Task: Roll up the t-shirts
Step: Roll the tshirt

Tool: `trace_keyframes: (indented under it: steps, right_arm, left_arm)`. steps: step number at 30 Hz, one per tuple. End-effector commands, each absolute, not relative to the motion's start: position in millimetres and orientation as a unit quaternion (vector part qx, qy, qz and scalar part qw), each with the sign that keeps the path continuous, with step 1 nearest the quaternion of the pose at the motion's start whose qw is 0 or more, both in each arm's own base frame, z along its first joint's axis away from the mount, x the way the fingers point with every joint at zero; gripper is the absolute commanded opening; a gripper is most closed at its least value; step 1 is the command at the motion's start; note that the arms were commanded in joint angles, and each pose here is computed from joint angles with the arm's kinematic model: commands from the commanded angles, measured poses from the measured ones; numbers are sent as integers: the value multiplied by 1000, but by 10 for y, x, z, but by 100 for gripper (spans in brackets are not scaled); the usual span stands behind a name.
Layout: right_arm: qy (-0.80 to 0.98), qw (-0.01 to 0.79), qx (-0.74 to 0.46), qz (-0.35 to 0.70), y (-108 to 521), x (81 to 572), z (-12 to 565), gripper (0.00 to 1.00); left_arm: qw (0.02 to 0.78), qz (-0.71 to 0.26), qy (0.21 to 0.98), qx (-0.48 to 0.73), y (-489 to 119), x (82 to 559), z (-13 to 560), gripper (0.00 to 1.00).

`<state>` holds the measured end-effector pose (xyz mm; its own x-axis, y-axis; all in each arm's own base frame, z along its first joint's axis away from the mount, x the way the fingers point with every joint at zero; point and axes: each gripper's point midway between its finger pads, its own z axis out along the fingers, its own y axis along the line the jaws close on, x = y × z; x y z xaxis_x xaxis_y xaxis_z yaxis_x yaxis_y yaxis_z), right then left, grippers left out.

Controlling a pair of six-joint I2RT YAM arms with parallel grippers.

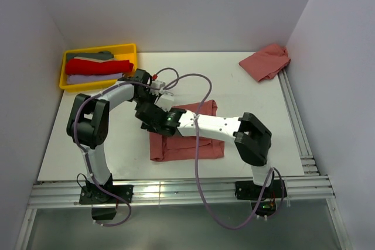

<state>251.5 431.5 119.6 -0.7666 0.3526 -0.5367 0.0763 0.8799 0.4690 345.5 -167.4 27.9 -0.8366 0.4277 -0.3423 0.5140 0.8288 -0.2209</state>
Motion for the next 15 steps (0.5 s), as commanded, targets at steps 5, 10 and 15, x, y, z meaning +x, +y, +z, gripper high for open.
trace_keyframes:
  steps: [5,10,15]
  right_arm:
    - [935,328,60,122,4374,2479,938,55]
    - [943,317,48,86,4315,2406,760,57]
    - [951,300,37,73,4292,2314,596,58]
  left_arm:
    - [152,-134,946,252,-1674,3595,323,66]
    - [149,-136,946,256,-1687,3610,346,67]
    - [155,-138,944,258,-1713,3662,416,69]
